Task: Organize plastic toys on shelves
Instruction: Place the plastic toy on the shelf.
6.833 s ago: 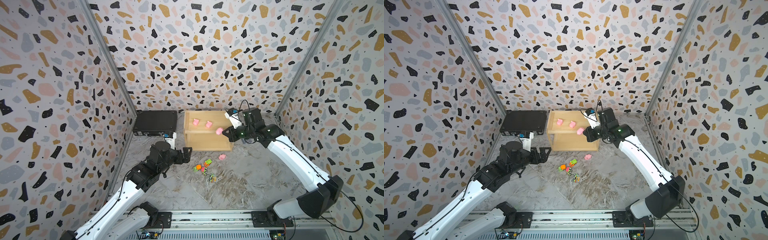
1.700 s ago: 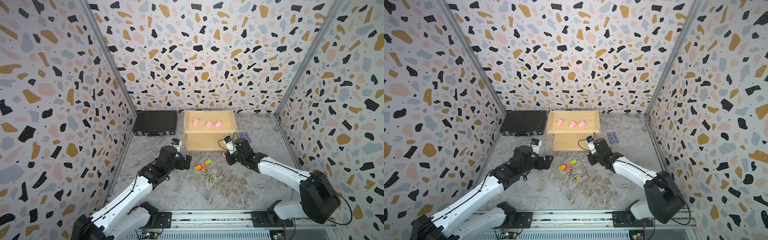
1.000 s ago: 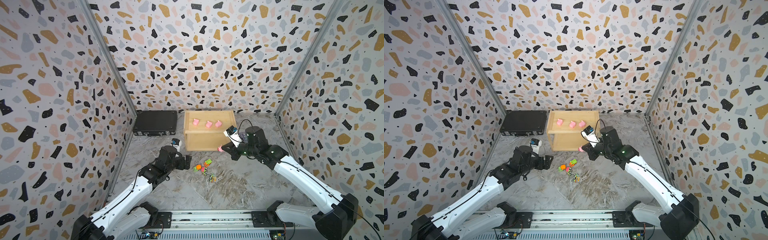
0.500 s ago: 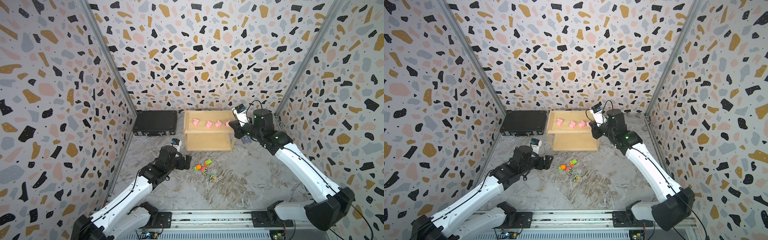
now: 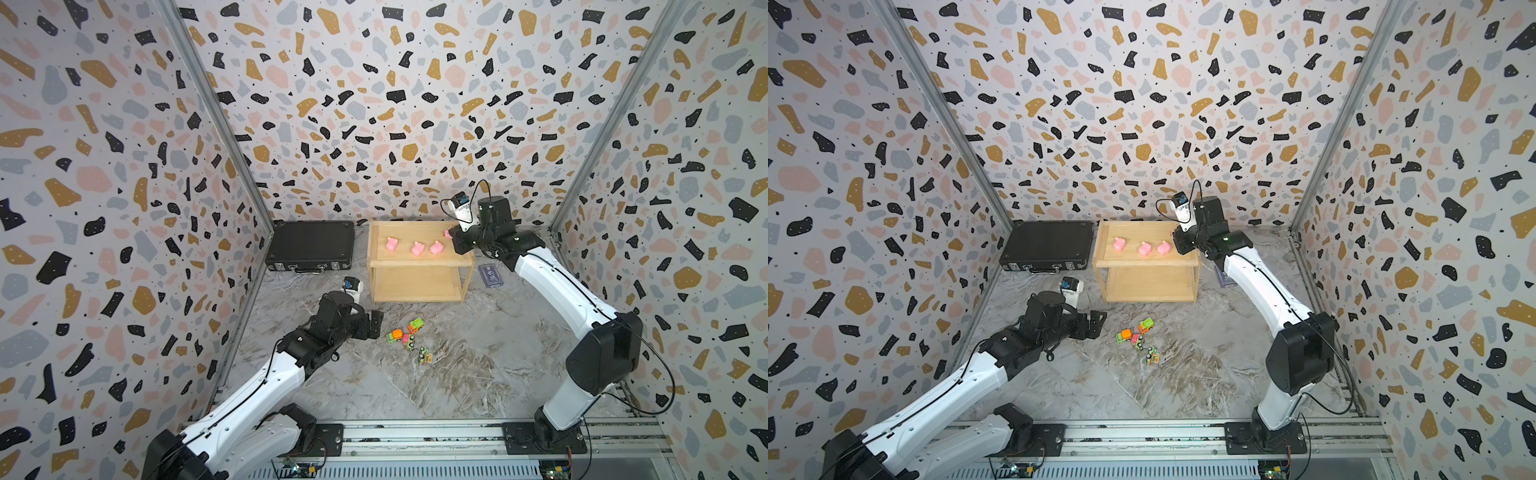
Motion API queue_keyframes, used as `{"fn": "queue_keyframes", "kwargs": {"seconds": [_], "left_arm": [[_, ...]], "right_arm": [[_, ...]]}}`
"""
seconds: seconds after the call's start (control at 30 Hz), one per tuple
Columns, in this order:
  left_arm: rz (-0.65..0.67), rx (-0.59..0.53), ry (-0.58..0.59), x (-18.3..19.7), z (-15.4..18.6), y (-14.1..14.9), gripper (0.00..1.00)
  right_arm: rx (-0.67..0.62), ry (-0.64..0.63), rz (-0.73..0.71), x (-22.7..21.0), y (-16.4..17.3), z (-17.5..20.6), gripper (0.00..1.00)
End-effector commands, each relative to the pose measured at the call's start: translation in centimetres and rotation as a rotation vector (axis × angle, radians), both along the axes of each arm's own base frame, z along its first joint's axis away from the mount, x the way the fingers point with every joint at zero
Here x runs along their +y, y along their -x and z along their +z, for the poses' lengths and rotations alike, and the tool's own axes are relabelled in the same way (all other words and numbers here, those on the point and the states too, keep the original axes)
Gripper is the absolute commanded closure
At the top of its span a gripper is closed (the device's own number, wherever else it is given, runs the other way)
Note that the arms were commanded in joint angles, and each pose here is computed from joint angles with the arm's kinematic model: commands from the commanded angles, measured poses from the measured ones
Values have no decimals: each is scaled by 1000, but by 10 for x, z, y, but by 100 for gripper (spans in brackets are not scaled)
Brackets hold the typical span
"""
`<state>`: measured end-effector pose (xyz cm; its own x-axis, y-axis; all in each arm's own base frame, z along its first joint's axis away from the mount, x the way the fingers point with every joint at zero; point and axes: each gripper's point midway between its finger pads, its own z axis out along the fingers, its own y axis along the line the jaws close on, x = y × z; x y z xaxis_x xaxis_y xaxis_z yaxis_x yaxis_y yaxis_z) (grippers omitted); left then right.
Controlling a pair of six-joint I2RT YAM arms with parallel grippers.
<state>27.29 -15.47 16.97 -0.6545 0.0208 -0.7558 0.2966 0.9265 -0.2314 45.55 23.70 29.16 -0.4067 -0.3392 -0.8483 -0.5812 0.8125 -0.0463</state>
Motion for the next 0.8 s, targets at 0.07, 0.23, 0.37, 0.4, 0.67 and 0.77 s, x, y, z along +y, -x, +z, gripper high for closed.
{"fn": "queue_keyframes", "kwargs": {"seconds": [0.07,0.23,0.37,0.4,0.67,0.77], "left_arm": [[12,-29,-6,3,6,-4,0],[12,-28,-6,3,5,-5,0],[12,-26,-7,3,4,-5,0],[13,-27,-7,3,5,-5,0],[8,-24,-3,2,4,-5,0],[2,-17,4,0,3,-4,0]], "right_arm": [[-18,22,-25,-5,-7,11,100],[13,41,-25,-4,-10,0,100],[28,44,-20,-3,-11,-6,100],[28,40,-17,-2,-11,-5,94],[-5,-15,7,2,-4,18,50],[-40,-28,-10,-3,1,34,41]]}}
